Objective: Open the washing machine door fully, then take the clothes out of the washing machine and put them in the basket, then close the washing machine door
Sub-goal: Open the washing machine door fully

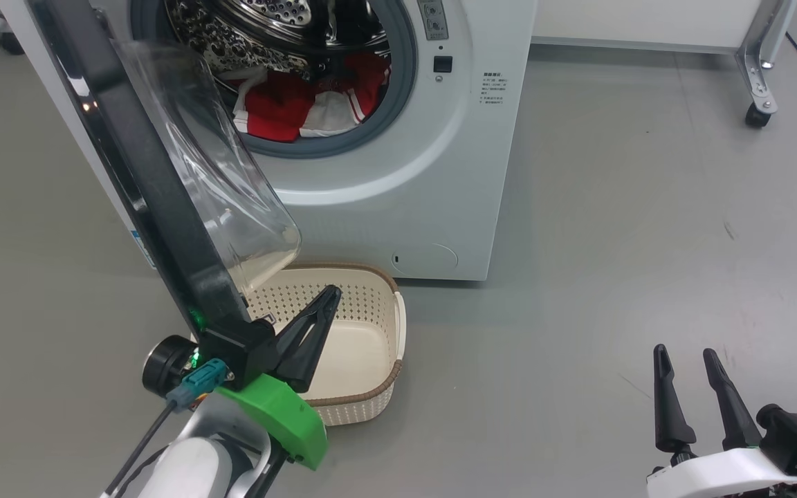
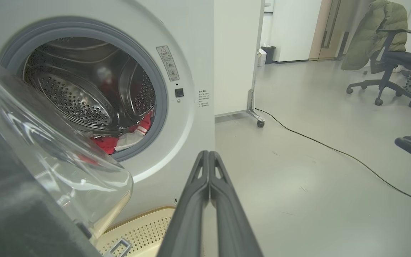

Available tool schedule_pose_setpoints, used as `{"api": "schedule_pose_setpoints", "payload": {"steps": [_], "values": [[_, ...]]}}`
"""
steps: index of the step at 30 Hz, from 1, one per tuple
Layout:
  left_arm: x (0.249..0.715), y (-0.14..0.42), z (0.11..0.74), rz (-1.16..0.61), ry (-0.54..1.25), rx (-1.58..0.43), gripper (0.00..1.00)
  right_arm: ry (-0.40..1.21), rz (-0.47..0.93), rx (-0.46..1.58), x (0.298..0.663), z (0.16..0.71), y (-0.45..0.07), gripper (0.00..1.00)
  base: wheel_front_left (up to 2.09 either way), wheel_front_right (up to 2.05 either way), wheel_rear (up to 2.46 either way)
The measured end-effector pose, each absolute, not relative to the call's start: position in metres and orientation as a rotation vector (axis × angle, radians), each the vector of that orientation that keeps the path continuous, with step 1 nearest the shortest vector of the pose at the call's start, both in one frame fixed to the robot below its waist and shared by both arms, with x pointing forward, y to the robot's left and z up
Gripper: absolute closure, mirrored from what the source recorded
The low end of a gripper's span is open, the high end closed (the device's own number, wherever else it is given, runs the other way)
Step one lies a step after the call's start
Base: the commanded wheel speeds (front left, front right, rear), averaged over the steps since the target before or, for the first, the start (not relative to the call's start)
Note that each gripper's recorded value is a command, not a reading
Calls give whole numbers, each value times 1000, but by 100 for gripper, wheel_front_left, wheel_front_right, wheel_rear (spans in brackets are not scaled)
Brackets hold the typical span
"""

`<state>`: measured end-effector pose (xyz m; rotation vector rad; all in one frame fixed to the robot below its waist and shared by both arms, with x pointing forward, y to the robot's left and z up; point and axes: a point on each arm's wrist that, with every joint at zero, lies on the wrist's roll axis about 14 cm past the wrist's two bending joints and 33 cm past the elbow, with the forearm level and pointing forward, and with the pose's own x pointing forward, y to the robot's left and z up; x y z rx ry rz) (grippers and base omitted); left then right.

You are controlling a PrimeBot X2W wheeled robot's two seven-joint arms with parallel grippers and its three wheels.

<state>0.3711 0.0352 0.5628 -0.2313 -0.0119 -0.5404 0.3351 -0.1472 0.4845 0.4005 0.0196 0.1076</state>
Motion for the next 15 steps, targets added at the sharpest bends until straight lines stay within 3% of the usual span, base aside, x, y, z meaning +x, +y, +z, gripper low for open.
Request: {"api": "schedule_pose_setpoints", "payload": {"steps": [15], "values": [[388, 56, 521, -425, 142, -239, 100, 39, 74, 414, 335, 477, -154, 0, 0, 0, 0]]}}
